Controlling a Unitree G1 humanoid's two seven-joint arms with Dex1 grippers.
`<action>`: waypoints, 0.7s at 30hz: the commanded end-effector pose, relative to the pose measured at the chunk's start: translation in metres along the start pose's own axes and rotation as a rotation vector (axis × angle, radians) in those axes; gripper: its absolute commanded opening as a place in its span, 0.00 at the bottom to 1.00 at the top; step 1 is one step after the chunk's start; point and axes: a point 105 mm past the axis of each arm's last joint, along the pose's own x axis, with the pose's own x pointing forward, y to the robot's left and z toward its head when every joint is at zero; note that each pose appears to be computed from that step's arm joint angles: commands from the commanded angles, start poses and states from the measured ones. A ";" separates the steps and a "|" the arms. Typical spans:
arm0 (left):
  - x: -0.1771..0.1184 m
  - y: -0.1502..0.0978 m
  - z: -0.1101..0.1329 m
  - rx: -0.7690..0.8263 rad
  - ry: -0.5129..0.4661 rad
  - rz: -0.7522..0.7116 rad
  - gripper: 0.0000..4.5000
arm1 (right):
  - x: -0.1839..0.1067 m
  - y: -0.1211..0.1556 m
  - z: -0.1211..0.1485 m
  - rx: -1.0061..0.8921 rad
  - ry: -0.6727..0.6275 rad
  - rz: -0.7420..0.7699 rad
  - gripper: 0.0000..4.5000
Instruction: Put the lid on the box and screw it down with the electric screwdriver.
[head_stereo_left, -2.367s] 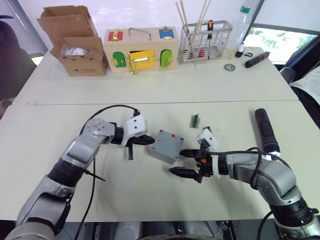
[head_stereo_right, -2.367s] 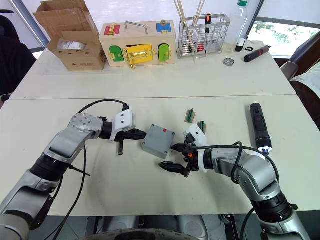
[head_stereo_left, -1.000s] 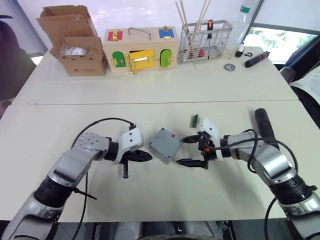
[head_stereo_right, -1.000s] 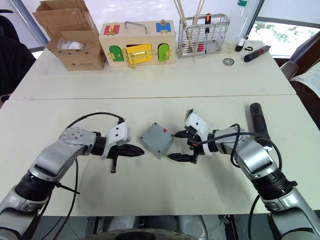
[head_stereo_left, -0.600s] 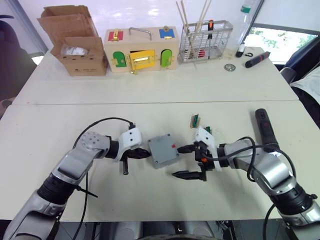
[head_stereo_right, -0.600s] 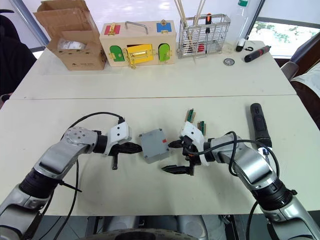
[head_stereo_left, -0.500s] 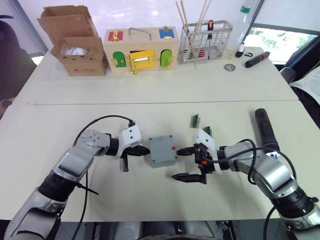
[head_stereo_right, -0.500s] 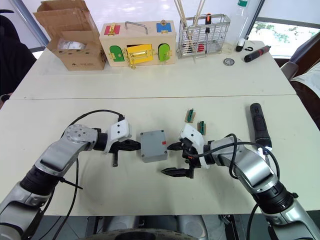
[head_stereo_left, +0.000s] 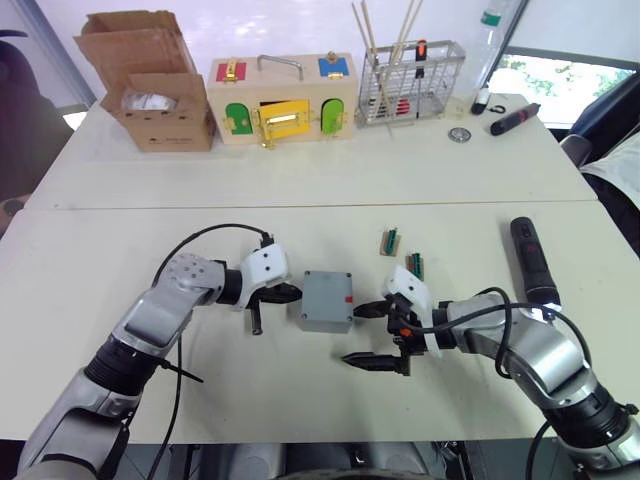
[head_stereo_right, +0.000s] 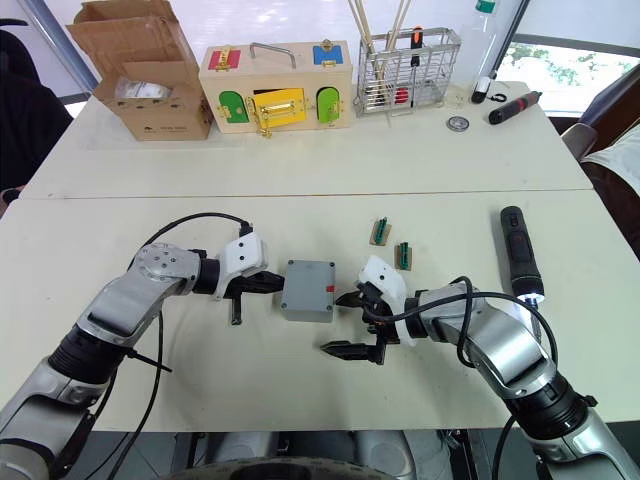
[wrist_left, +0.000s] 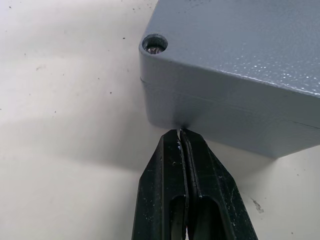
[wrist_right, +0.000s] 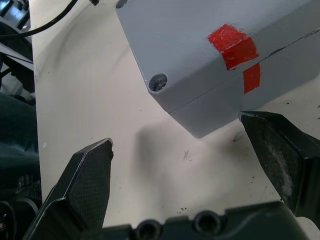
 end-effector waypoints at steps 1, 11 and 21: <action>-0.002 0.004 0.009 0.038 -0.025 0.021 0.00 | -0.003 0.004 0.014 -0.039 -0.044 -0.003 0.99; -0.056 0.000 0.020 0.026 0.010 -0.089 0.00 | -0.067 -0.008 0.038 -0.004 -0.111 -0.156 0.99; -0.089 0.030 0.086 -0.012 -0.216 -0.053 0.00 | -0.099 -0.112 0.064 0.070 -0.361 -0.508 0.99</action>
